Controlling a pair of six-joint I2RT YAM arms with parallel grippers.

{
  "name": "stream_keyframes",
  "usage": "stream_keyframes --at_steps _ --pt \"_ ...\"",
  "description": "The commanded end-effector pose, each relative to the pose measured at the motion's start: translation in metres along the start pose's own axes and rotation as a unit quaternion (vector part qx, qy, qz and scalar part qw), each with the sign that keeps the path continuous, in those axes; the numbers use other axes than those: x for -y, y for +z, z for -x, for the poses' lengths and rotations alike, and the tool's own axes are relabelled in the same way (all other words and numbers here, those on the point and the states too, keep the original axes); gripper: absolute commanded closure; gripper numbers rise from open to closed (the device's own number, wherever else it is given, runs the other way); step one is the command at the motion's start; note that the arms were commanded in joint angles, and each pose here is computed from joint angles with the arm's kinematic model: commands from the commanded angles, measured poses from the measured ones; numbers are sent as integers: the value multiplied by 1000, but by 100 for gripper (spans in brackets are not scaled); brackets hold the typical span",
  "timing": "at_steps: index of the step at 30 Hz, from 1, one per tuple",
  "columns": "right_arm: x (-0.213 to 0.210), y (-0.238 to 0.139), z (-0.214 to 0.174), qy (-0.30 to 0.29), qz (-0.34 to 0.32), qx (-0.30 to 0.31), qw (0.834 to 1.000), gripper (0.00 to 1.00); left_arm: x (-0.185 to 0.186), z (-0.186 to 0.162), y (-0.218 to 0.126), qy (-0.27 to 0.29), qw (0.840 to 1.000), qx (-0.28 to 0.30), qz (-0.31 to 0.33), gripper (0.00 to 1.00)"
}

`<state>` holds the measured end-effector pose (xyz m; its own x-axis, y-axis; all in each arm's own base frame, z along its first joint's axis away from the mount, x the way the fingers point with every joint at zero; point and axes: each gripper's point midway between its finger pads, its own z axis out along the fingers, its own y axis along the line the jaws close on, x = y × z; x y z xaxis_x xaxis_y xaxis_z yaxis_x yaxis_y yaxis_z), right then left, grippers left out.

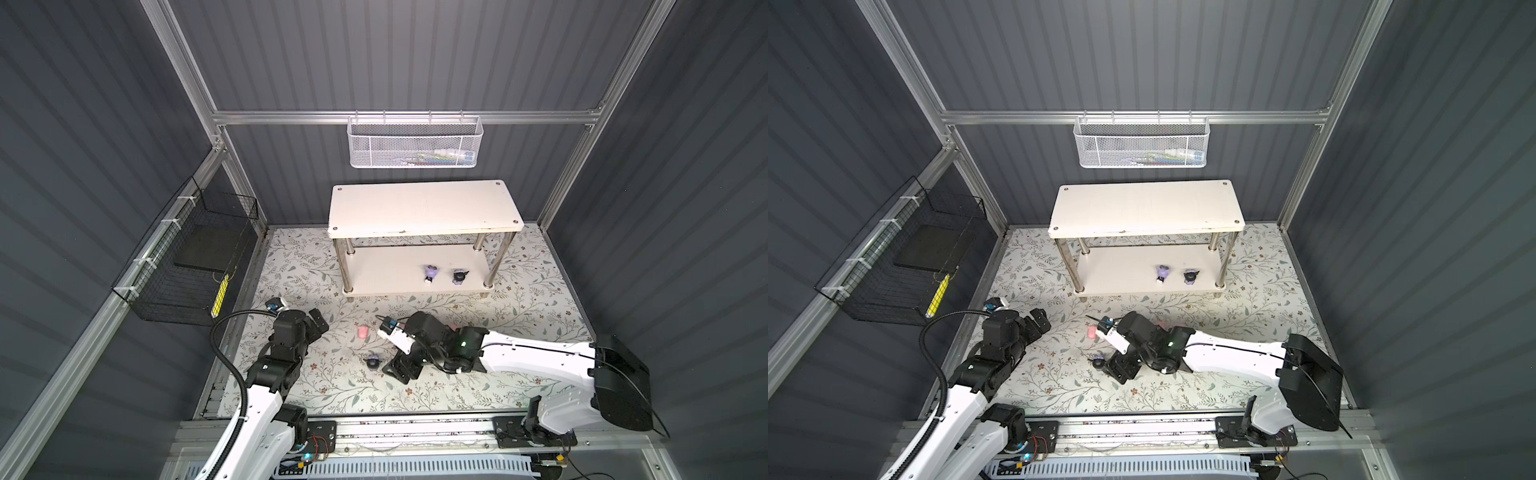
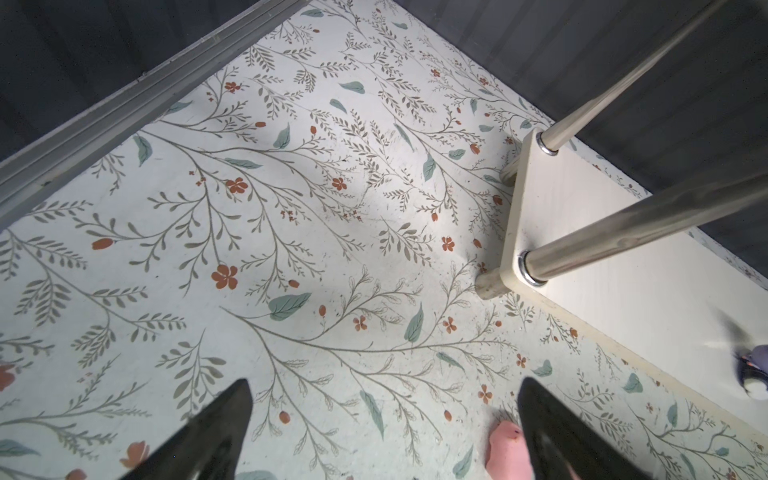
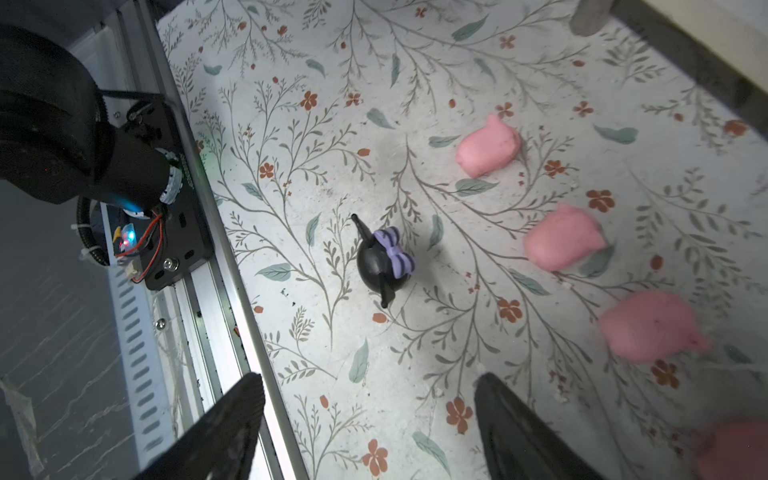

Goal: Place and organize the plastic toys onto the shelf
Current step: 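Withdraw the right gripper from the shelf toward the black cat figurine, then lower the right gripper and close it on the black cat figurine with purple bow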

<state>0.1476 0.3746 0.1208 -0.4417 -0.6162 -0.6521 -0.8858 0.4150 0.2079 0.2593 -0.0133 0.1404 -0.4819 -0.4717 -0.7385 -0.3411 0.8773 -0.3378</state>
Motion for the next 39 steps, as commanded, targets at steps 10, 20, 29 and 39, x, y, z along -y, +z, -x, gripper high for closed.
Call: stream_keyframes --at_steps 10,20,29,39 --pt "-15 38 9 -76 -8 -42 996 18 -9 1 0 3 1000 6 25 0" --pt "-5 65 -1 -80 -34 -71 994 20 -7 1 5 6 1000 3 26 0" --pt "5 79 -1 -86 -57 -84 991 27 -4 2 10 11 1000 2 28 0" --pt "8 85 -7 -87 -62 -96 990 37 -4 -1 17 12 999 -3 31 0"
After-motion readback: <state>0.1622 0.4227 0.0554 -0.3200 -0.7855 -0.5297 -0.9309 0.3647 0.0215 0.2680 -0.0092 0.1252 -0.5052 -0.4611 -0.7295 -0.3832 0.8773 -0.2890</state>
